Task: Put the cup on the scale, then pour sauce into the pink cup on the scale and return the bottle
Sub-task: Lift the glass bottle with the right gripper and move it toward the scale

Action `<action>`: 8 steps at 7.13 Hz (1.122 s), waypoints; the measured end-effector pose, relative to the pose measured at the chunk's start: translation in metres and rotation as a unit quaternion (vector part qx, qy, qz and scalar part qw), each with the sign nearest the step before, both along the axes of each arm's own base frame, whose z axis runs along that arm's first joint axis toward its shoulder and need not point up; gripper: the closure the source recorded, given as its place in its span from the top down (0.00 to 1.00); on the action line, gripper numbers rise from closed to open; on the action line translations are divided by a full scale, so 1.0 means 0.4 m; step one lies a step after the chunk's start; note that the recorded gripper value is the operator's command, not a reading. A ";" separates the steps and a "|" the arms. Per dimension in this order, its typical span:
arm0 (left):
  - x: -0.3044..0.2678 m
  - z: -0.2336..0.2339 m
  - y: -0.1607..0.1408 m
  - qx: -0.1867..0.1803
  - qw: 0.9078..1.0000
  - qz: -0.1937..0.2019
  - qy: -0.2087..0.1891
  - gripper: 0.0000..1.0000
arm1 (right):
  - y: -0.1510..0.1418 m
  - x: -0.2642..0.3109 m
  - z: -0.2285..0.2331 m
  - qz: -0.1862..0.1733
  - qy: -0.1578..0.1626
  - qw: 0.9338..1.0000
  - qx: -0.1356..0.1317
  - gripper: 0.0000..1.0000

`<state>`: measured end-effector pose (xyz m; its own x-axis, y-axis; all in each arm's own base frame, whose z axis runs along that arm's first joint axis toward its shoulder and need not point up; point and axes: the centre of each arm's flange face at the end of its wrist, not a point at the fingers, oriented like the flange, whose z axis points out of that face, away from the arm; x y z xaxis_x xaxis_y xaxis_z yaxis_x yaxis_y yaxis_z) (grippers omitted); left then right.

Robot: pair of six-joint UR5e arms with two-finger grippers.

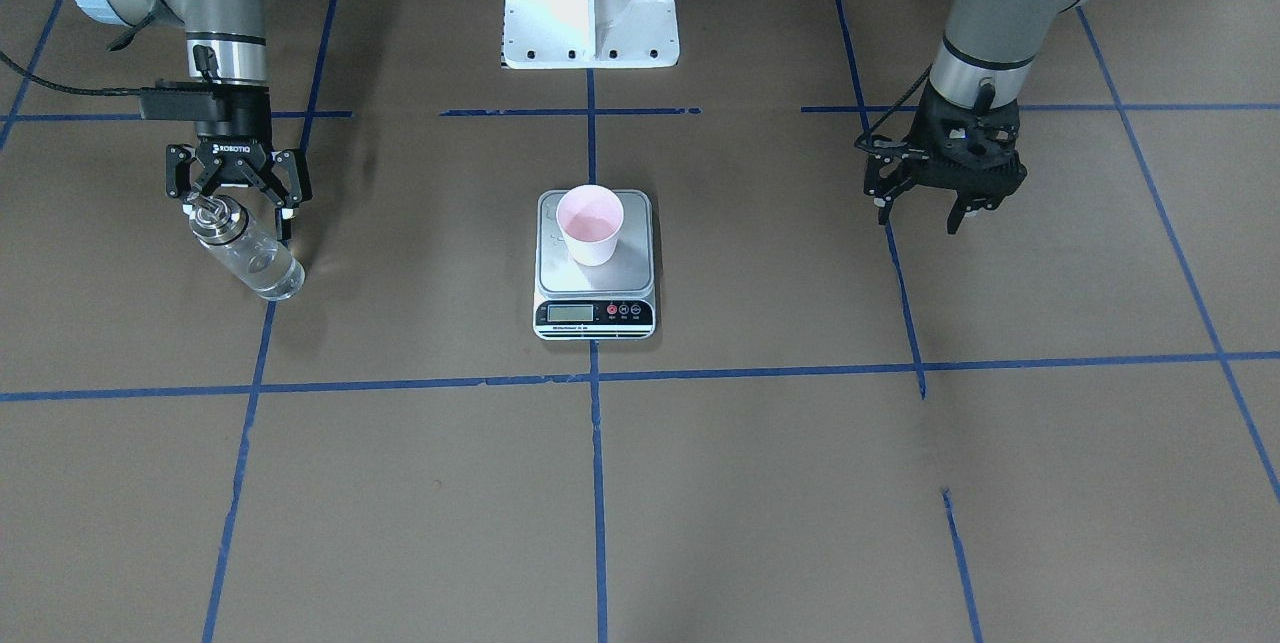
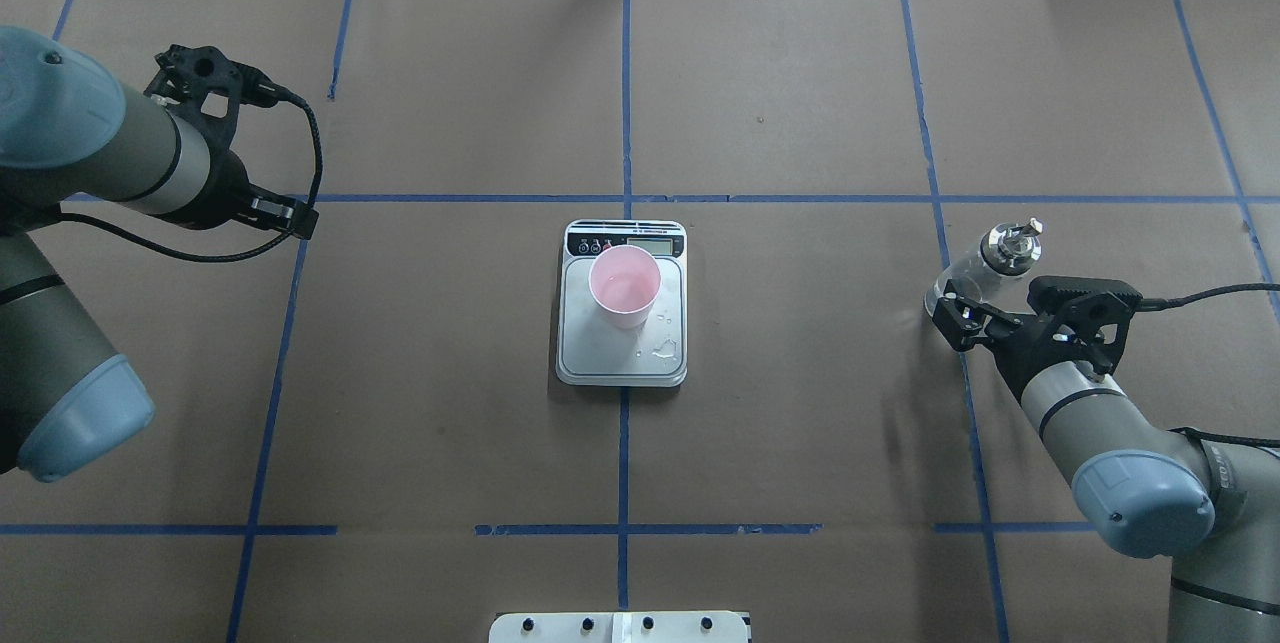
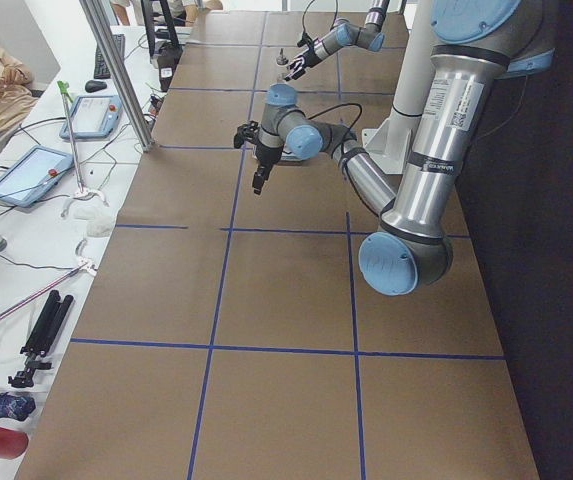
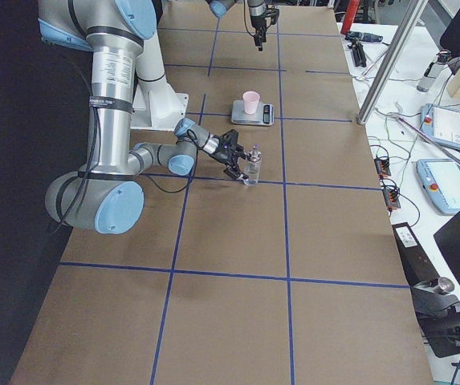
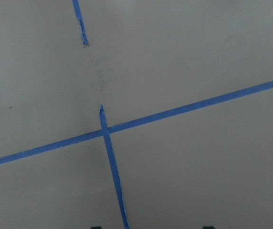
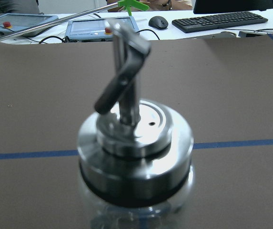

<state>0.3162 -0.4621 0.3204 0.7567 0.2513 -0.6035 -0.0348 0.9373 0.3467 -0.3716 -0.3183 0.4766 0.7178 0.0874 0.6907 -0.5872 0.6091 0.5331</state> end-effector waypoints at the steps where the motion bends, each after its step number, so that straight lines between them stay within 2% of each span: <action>1: 0.000 0.002 0.001 -0.001 1.000 0.000 -0.001 0.77 | -0.003 -0.012 0.000 0.002 0.000 1.000 0.003 1.00; 8: -0.002 -0.006 -0.001 0.001 1.000 -0.001 0.002 0.77 | -0.022 -0.058 0.029 0.023 0.010 0.999 0.022 0.98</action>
